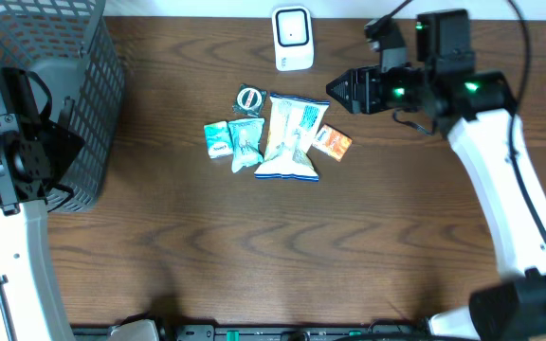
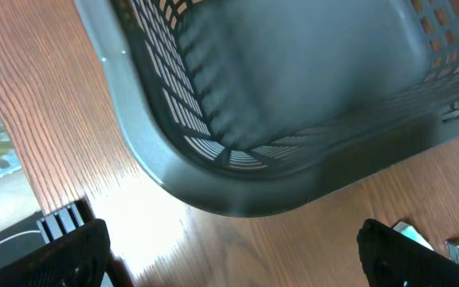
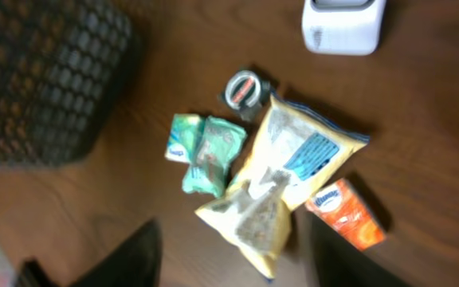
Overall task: Scan the item barcode
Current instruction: 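Move the right gripper toward the white-and-blue snack bag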
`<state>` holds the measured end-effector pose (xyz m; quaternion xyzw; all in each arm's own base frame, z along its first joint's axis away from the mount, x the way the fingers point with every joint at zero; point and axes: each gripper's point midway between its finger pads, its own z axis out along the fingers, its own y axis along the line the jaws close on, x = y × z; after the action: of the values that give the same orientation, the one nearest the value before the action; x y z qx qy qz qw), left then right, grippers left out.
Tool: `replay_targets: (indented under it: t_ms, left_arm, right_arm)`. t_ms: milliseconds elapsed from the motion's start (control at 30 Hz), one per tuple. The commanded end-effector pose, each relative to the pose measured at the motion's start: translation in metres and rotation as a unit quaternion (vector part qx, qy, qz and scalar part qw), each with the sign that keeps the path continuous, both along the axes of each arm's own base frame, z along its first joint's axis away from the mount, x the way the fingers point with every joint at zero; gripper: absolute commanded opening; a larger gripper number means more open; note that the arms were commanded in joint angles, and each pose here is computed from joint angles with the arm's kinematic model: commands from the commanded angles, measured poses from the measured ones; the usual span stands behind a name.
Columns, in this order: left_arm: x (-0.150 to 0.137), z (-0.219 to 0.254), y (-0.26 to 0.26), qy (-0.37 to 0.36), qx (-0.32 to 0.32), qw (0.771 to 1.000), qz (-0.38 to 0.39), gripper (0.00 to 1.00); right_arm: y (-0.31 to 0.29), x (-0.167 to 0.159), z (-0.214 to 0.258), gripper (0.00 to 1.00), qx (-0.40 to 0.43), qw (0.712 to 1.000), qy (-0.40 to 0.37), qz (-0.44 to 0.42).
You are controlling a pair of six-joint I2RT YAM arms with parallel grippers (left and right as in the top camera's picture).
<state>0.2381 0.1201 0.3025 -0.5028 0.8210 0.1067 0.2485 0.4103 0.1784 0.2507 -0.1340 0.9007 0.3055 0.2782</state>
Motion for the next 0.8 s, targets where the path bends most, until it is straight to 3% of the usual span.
replay_targets:
  t_ms: [0, 67, 100, 400, 767]
  left_arm:
    - [-0.003, 0.001, 0.002, -0.003, 0.003, 1.0, 0.009, 0.98]
    - [-0.003, 0.001, 0.002, -0.003, 0.003, 1.0, 0.009, 0.98]
    - [-0.003, 0.001, 0.002, -0.003, 0.003, 1.0, 0.009, 0.98]
    - [-0.003, 0.001, 0.002, -0.003, 0.003, 1.0, 0.009, 0.98]
    - [-0.003, 0.001, 0.002, -0.003, 0.003, 1.0, 0.009, 0.98]
  right_arm:
    - [0.015, 0.013, -0.036, 0.31, 0.02, 0.997, 0.068, -0.008]
    - [0.018, 0.018, -0.067, 0.05, 0.017, 0.994, 0.111, -0.017]
    - [0.019, 0.019, -0.081, 0.01, 0.015, 0.991, 0.13, -0.02]
    - [0.025, 0.018, -0.178, 0.01, 0.0, 0.97, 0.241, -0.017]
    - [0.02, 0.023, -0.23, 0.01, -0.026, 0.964, 0.264, -0.028]
